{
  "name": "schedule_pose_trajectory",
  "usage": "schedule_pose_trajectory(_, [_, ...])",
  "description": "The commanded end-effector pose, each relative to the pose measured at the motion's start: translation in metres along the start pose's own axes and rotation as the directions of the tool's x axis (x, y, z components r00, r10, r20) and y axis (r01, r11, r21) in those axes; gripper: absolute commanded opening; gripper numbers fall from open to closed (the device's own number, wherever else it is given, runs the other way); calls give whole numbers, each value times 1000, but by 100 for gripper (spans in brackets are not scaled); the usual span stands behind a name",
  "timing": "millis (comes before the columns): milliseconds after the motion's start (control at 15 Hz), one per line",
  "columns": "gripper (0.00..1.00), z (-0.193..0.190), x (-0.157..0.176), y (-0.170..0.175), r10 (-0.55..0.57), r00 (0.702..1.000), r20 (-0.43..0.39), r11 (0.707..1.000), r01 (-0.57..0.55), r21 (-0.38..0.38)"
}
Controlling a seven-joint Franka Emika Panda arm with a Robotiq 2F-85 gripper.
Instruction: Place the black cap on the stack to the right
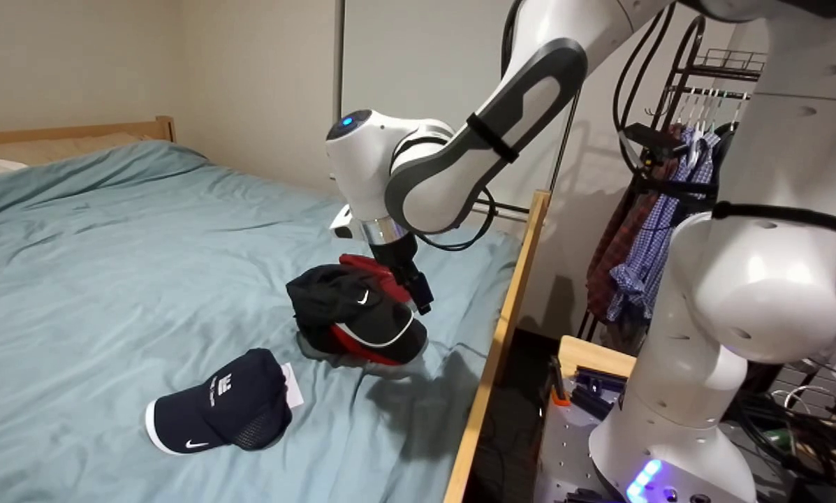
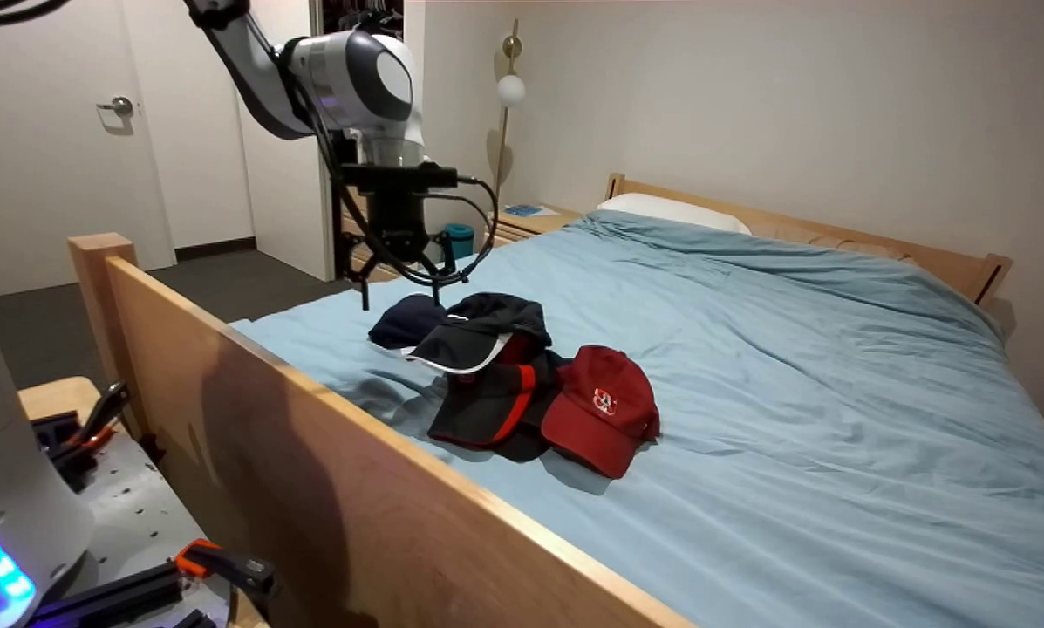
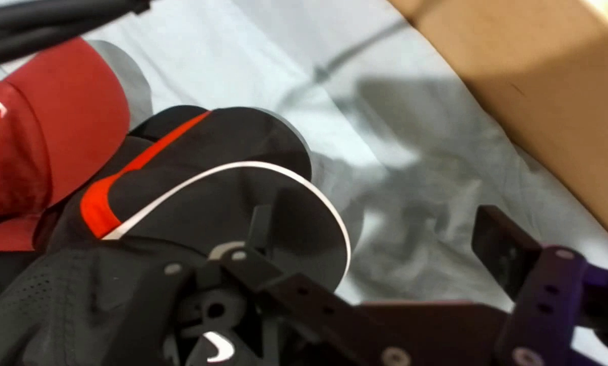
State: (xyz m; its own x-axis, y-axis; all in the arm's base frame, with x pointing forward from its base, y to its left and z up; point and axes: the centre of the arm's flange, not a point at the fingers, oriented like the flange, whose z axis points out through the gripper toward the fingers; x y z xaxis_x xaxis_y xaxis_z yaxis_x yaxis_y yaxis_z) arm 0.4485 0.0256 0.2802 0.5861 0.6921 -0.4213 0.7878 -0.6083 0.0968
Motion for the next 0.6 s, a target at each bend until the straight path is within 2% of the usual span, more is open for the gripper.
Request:
schedule_pose_trajectory(0, [100,23,0,3,-127,984,122,986,139,-94])
schedule_pose_trajectory(67, [100,27,1,1,-172,976,131,976,187,-114])
schedule_pose_trajectory(200, [100,33,9,-6,-253,964,78,959,261,-112])
schedule_pose_trajectory(267, [100,26,8,-2,-179,980,89,978,187,-95])
schedule_pose_trajectory(467, [100,30,11,-6,-198,977,84,972,206,-109])
schedule_pose_trajectory(533, [100,33,8,-8,-195,980,27,969,197,-148])
